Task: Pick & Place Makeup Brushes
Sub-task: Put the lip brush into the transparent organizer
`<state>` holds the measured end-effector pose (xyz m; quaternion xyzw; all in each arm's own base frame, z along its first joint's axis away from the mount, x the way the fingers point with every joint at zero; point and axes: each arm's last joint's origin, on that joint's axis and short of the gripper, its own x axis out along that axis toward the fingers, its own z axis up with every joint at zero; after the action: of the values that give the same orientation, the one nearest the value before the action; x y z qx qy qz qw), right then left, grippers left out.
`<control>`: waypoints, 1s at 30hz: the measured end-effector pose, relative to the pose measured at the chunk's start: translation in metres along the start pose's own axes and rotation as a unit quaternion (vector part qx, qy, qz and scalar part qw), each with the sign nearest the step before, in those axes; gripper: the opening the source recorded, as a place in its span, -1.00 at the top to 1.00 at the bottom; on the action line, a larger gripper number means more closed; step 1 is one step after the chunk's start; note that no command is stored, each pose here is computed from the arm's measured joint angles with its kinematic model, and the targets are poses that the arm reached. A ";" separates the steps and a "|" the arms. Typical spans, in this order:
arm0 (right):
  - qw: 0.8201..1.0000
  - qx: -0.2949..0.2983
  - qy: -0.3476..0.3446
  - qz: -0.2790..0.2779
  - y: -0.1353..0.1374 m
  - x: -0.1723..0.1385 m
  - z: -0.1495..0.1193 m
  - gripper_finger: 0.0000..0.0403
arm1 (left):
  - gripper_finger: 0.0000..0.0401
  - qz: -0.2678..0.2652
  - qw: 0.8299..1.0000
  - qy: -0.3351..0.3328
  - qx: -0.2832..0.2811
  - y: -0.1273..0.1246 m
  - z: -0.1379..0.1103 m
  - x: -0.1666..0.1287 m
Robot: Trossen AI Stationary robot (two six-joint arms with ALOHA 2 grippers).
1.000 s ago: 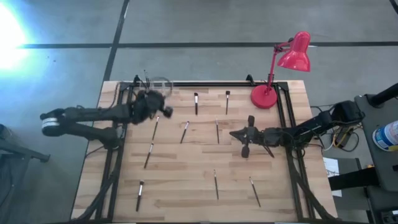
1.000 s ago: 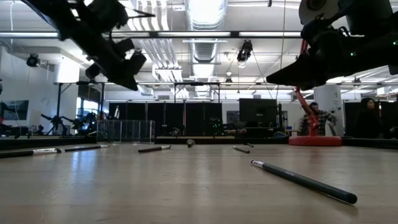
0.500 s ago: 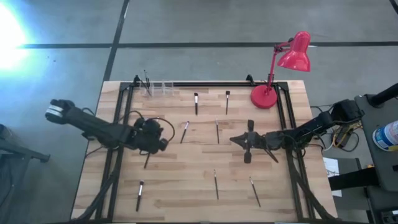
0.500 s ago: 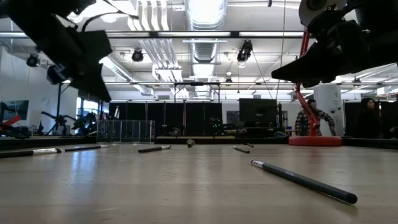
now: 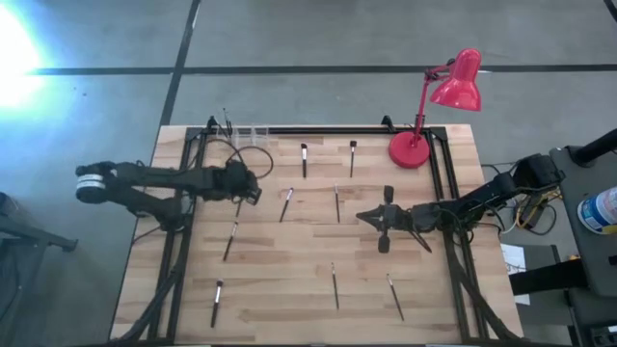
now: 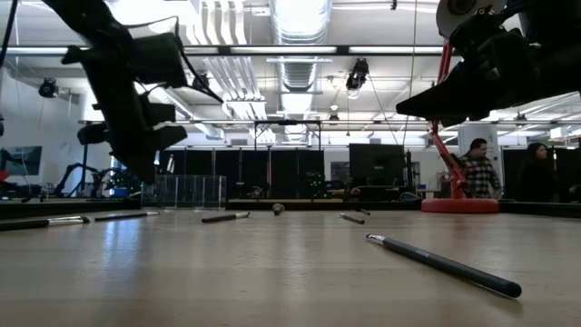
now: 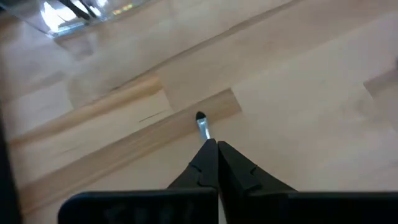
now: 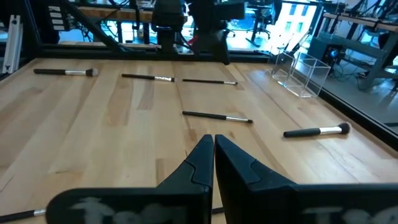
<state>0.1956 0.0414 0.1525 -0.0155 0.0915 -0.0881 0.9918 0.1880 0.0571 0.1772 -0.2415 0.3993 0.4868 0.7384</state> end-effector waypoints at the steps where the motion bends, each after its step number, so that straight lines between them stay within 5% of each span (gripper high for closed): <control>1: 1.000 0.000 0.000 0.000 0.000 0.000 0.000 0.96 | 0.97 -0.003 1.000 0.006 -0.004 0.002 0.003 0.003; 12: 1.000 0.006 0.001 0.003 0.001 0.000 0.000 0.96 | 0.60 0.027 0.999 0.036 -0.005 0.010 0.007 0.033; 30: 1.000 0.010 0.000 0.003 0.001 0.000 0.000 0.96 | 0.68 -0.009 1.000 0.021 -0.010 0.012 -0.003 0.056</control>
<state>0.1953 0.0427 0.1524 -0.0053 0.0911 -0.0856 0.9921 0.1879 0.0891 0.1303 -0.2628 0.4076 0.4793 0.7315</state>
